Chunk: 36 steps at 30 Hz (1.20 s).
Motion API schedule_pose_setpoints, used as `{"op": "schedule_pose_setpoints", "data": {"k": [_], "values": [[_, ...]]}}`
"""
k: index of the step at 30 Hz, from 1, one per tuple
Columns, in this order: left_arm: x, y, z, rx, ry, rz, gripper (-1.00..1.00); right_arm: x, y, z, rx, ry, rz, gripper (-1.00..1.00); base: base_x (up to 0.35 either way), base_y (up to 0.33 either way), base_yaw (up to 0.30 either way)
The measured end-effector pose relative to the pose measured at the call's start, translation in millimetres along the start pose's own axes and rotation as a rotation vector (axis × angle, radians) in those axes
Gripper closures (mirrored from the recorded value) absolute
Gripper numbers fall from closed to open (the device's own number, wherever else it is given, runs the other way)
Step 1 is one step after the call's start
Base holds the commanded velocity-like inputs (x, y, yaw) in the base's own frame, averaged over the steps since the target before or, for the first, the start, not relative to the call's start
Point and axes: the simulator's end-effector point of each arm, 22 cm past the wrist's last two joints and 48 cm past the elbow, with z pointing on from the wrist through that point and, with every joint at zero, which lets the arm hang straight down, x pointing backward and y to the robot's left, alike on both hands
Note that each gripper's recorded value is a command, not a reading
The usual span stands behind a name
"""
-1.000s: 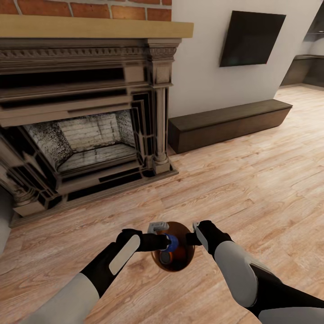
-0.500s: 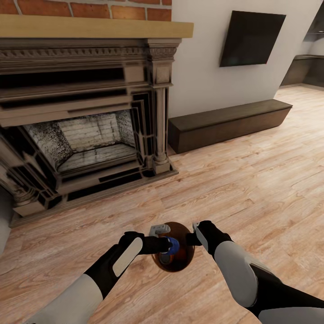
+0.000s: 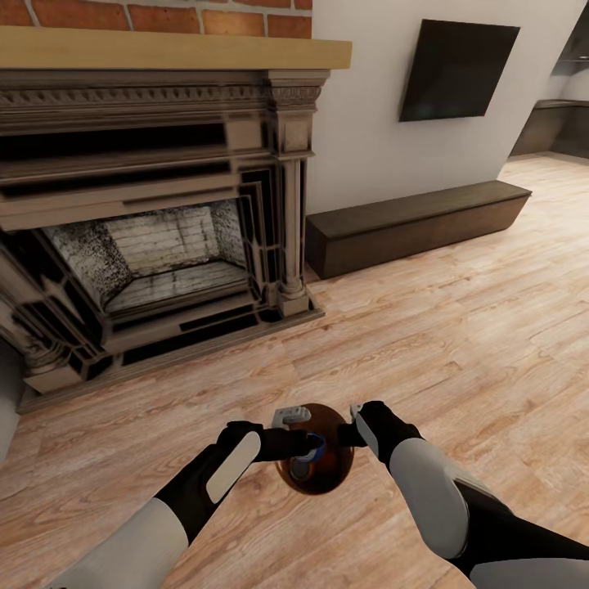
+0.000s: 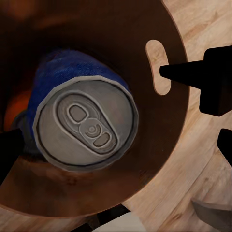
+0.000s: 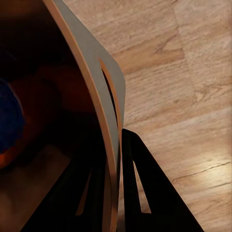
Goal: Put the three can of soda from the living room inside the tash can in the kitchen.
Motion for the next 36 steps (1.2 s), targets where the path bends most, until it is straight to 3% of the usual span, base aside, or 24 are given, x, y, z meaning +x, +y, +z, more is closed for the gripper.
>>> {"op": "schedule_pose_setpoints", "data": {"k": [25,28,31,36], "values": [[-2.5,0.3,-2.6,0.018,-0.005,-0.003,-1.00,-2.7,-2.0,-1.1,0.005,-0.006,0.000,1.00,0.000,0.000,0.000],[-3.9,-0.9,-3.5,0.023,-0.007,-0.003,-1.00,-2.6,-13.6,-0.6,0.006,-0.005,0.032,1.00,0.000,0.000,0.000],[-4.5,-2.4,-4.0,0.030,-0.008,-0.003,-1.00,-2.1,-34.4,-1.0,0.032,0.000,0.005,1.00,0.000,0.000,0.000],[-4.1,-3.3,-3.9,0.036,-0.007,-0.004,-1.00,10.5,-57.4,-4.2,-0.064,0.061,0.095,1.00,0.000,0.000,0.000]]}}
